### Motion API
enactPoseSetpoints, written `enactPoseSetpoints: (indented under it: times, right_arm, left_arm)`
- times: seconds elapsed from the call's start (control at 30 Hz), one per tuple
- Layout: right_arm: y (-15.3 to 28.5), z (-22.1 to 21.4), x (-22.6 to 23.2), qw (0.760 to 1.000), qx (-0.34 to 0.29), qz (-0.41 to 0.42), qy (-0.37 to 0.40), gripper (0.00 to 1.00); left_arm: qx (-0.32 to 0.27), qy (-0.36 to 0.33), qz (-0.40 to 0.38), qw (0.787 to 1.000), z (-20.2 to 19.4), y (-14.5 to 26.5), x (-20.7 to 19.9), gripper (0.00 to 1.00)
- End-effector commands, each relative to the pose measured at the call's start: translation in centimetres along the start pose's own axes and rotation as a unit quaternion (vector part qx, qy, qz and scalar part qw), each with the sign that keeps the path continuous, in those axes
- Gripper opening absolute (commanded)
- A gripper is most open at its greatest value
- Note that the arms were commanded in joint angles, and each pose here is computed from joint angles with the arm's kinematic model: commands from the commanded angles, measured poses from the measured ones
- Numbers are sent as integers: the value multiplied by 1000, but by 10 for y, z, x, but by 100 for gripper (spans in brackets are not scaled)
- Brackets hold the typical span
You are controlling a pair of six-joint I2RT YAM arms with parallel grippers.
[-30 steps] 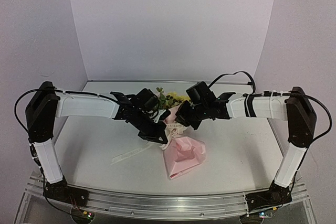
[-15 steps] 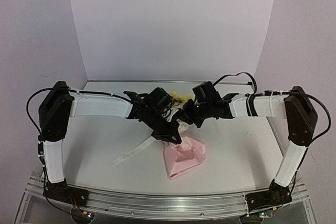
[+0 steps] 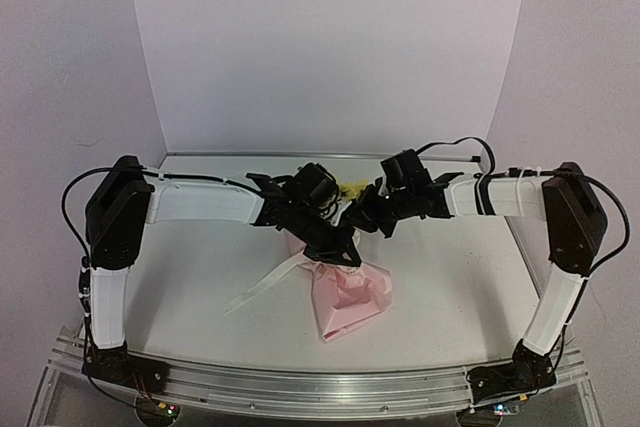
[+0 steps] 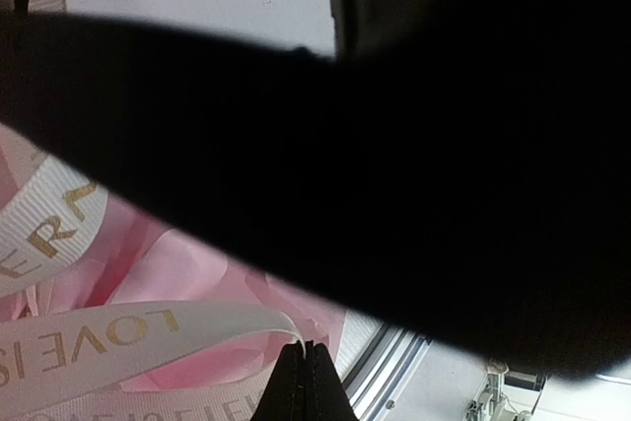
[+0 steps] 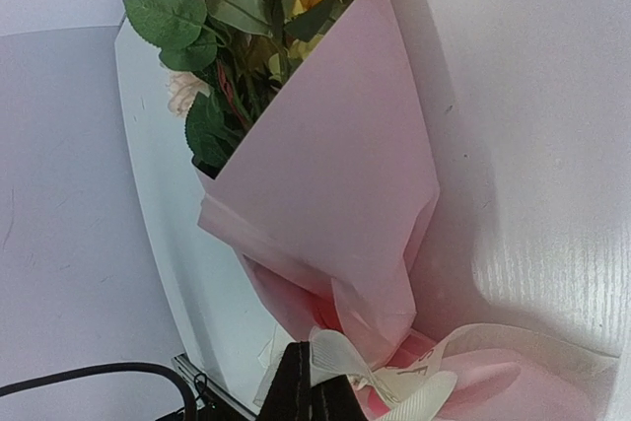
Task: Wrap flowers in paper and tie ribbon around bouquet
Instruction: Cross the half-tied ribbon over the folded bouquet.
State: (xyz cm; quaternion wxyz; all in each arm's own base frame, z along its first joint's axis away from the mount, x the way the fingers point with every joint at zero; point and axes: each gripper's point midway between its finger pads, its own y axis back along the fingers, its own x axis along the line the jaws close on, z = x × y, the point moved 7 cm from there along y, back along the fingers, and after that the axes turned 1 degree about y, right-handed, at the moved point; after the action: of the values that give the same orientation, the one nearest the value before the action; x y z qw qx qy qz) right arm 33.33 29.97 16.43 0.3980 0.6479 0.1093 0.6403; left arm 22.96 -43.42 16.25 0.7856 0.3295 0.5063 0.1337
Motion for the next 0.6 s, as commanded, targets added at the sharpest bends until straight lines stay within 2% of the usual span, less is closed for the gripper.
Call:
enactPoseSetpoints:
  times: [0.0,0.37,0.57]
  right_arm:
    - [8,1,51,993,6,99,63,0]
    - [10,4,61,990,4,117,79,0]
    - [24,2,67,988,-6,134,81,0]
  left_arm:
    - [32,-46,-59,997,-17,-23,-32,0]
    - [47,-43,-43,997,-30,-35,-23,0]
    - [27,-49,-34,998,-37,-22,-21,0]
